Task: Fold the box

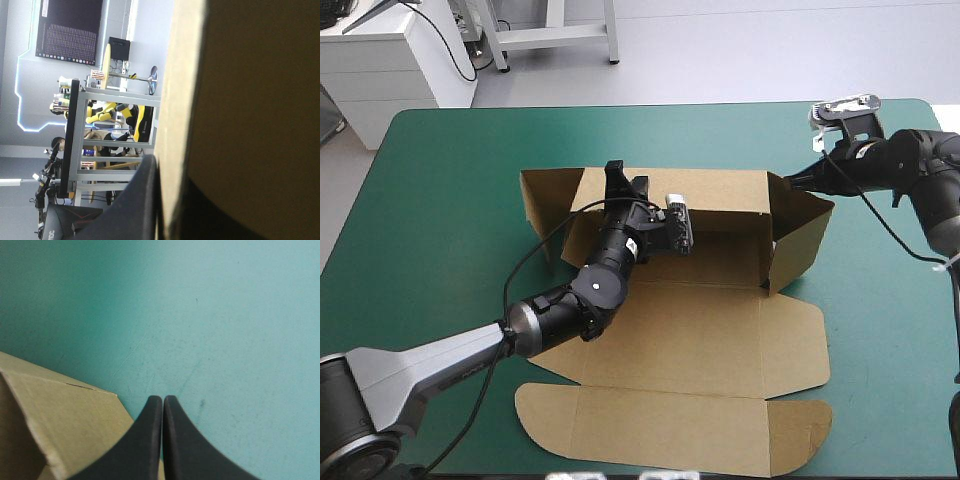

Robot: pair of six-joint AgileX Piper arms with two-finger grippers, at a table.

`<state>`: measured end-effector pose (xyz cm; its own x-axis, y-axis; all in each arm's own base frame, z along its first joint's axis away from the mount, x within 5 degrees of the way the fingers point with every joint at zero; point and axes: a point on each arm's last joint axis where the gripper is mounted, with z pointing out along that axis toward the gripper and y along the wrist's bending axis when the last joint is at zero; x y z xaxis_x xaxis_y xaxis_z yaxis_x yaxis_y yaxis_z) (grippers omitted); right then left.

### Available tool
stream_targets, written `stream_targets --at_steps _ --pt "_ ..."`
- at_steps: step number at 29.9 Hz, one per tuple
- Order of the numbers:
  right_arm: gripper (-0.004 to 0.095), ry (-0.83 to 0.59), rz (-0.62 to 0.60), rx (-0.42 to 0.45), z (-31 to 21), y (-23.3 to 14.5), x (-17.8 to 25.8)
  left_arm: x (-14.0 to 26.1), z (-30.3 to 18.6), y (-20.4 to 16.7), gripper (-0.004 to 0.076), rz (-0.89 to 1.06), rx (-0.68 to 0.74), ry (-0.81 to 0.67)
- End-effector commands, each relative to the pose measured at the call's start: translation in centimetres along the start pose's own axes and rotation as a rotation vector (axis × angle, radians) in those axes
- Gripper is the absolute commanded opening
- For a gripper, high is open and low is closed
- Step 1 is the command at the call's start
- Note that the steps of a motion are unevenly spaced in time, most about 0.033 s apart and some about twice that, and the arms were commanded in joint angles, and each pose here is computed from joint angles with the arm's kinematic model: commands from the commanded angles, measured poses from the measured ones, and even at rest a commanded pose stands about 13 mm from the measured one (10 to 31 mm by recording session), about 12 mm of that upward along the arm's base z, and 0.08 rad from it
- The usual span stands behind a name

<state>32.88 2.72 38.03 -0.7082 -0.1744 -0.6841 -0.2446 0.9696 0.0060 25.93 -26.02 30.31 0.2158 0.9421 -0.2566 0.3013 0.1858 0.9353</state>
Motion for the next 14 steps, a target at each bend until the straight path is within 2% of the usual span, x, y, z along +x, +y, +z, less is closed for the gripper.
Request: stream_targets --at_steps 1,5,11,14 --pt "-0.0006 -0.111 -0.004 0.017 -2.4 0.0 -1.2 -0.2 -0.7 1.8 -0.0008 -0.005 -0.08 -0.011" --pt "-0.0006 -0.1 -0.003 0.017 -2.0 0.0 -1.1 -0.2 -0.7 1.8 -0.0008 -0.027 -0.086 -0.011" --pt "-0.0006 0.025 0.007 -0.013 0.4 -0.1 -0.3 0.0 -0.7 2.1 -0.0008 -0.031 -0.113 0.013" --pt "-0.0006 0.032 0.01 -0.018 0.6 -0.1 -0.3 0.1 -0.7 2.1 -0.0008 -0.033 -0.118 0.019"
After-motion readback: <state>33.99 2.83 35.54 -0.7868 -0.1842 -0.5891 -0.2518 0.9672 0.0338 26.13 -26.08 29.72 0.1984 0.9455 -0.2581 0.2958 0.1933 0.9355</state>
